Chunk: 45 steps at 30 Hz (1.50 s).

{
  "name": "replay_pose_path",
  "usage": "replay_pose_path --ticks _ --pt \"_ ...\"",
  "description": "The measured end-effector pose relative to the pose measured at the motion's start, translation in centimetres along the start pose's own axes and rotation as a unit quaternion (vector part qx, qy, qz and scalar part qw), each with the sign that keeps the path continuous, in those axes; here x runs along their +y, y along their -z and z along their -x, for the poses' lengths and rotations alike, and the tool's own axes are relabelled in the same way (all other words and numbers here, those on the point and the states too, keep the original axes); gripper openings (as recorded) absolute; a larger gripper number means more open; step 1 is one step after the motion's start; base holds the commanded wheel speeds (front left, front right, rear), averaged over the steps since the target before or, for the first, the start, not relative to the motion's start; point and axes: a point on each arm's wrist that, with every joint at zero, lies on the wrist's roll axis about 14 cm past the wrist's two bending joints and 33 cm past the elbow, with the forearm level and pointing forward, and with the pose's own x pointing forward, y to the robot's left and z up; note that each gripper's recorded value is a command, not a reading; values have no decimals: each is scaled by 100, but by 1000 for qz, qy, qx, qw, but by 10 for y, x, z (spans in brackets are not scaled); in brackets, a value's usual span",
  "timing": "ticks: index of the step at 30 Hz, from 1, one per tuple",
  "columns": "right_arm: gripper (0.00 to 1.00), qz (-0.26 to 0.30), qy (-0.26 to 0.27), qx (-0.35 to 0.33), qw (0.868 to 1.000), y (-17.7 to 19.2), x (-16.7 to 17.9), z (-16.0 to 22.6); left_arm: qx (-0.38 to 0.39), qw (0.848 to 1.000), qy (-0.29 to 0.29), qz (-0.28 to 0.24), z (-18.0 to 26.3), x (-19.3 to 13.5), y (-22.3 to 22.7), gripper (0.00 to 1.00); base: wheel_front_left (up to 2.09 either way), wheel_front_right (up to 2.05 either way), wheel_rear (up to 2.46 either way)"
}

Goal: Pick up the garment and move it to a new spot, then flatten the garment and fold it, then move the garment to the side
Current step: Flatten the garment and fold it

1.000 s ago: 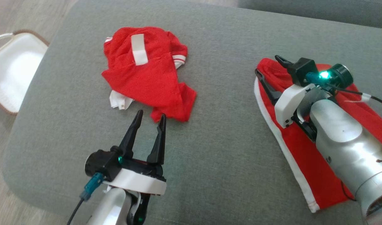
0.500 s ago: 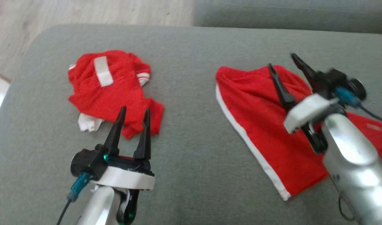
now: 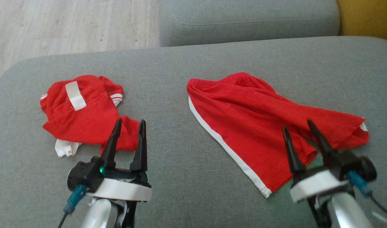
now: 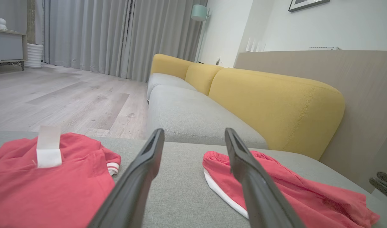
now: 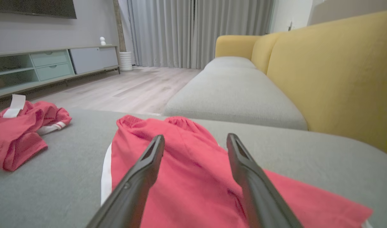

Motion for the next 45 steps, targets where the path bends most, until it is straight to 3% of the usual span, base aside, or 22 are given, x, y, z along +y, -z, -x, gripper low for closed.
replay_pose_path --ticks 4,9,15,21,28,45 --pt "100 -8 10 28 1000 20 3 20 6 1000 2 3 0 -1 5 100 0 0 0" --pt "100 -8 10 22 1000 17 6 20 17 1000 -1 5 3 0 12 100 0 0 0" --pt "100 14 -48 54 997 32 34 24 19 1000 -1 5 3 1 13 100 0 0 0" --pt "100 61 -130 153 978 74 58 49 23 1000 -1 5 4 1 16 100 0 0 0" --pt "100 82 -170 242 952 108 56 75 26 1000 -2 5 6 1 17 100 0 0 0" --pt "100 94 -204 298 928 128 61 66 45 999 -11 9 7 9 30 100 0 0 0"
